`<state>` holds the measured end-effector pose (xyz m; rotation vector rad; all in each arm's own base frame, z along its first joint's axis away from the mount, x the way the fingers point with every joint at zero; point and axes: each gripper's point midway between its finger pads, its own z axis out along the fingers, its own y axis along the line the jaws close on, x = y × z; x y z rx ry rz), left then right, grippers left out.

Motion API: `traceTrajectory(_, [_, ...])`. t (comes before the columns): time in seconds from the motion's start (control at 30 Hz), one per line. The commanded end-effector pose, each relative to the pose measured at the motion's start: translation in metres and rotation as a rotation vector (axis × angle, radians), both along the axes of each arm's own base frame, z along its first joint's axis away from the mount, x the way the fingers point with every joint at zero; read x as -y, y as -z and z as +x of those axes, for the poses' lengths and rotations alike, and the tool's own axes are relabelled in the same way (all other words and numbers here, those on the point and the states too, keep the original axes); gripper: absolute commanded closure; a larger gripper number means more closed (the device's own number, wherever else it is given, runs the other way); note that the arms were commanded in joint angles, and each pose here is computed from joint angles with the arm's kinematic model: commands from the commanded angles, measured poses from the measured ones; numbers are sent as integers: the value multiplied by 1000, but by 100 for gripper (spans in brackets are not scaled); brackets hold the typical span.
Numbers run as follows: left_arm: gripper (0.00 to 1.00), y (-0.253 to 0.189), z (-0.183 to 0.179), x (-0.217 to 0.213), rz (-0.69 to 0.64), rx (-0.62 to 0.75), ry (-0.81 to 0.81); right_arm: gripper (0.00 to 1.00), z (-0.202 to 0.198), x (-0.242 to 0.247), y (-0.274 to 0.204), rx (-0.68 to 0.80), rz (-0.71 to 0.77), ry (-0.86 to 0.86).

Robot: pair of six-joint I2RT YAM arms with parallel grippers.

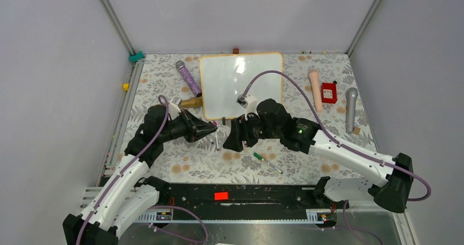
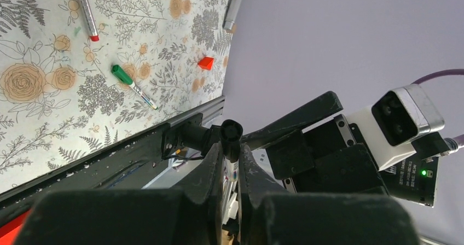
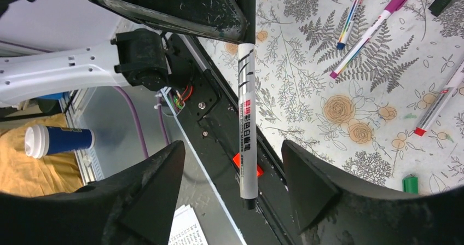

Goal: Write a sentence on the whiteboard
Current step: Pass from the right arm to the left, then pass from the left arm to the right

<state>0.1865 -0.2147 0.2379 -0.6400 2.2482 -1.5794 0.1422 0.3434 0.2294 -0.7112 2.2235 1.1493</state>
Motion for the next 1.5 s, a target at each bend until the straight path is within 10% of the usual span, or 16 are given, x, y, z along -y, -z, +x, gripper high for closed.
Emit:
traceTrajectory(0.0, [100,-32,3,7,-85,38,14,24,7,3,-26,21,93,97])
traceTrajectory(0.2, [100,-50,4,10,-156,48,9,2,24,25,-51,36,203,310])
traceTrajectory(0.6, [100,-94,11,9,-323,77,-5,1,44,78,-58,-105,501,710])
traceTrajectory(1.47, [100,-114,26,10,-331,114,-31,20,40,16,-127,-226,715,514])
